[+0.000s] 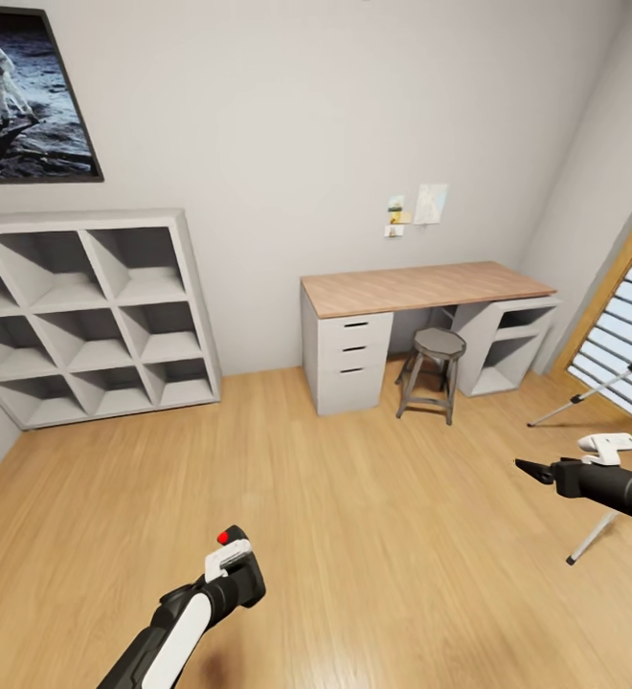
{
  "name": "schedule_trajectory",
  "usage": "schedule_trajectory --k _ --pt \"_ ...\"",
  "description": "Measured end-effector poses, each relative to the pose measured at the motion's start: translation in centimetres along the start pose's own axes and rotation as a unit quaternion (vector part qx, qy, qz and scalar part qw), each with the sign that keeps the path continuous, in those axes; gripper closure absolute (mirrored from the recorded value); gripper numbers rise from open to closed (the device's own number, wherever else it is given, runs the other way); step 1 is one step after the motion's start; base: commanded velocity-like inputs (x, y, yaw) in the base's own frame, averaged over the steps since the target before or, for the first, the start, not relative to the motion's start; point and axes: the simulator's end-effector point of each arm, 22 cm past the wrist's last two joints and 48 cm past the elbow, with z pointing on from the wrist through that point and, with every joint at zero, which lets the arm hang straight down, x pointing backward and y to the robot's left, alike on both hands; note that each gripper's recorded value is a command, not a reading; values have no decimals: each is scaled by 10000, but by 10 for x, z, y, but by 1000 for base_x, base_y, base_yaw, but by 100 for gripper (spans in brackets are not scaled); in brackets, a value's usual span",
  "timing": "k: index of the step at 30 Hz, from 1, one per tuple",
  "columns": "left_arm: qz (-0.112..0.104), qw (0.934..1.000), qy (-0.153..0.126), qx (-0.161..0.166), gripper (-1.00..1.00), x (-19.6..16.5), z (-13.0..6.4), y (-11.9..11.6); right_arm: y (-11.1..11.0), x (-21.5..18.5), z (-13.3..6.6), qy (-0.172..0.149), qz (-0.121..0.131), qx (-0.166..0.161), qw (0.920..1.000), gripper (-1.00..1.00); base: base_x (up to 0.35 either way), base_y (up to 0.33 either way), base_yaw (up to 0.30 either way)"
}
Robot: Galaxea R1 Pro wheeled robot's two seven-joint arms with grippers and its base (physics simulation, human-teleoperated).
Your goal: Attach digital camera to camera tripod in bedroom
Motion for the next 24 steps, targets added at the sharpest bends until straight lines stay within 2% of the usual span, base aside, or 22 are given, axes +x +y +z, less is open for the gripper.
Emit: schedule_trajectory --k 17,21,24 --pt "-3 9999 -96 -44 100 -5 -1 6 2 0 0 41 23 -26 10000 -100 212 -181 -28" --pt "-3 9999 -99 -50 100 -5 -1 7 5 -7 -1 -146 -123 -110 9998 -100 251 -226 -1" --pt "-3 9999 -95 -55 100 -5 -1 7 12 -16 -3 -365 -339 -265 9984 -100 252 -228 0"
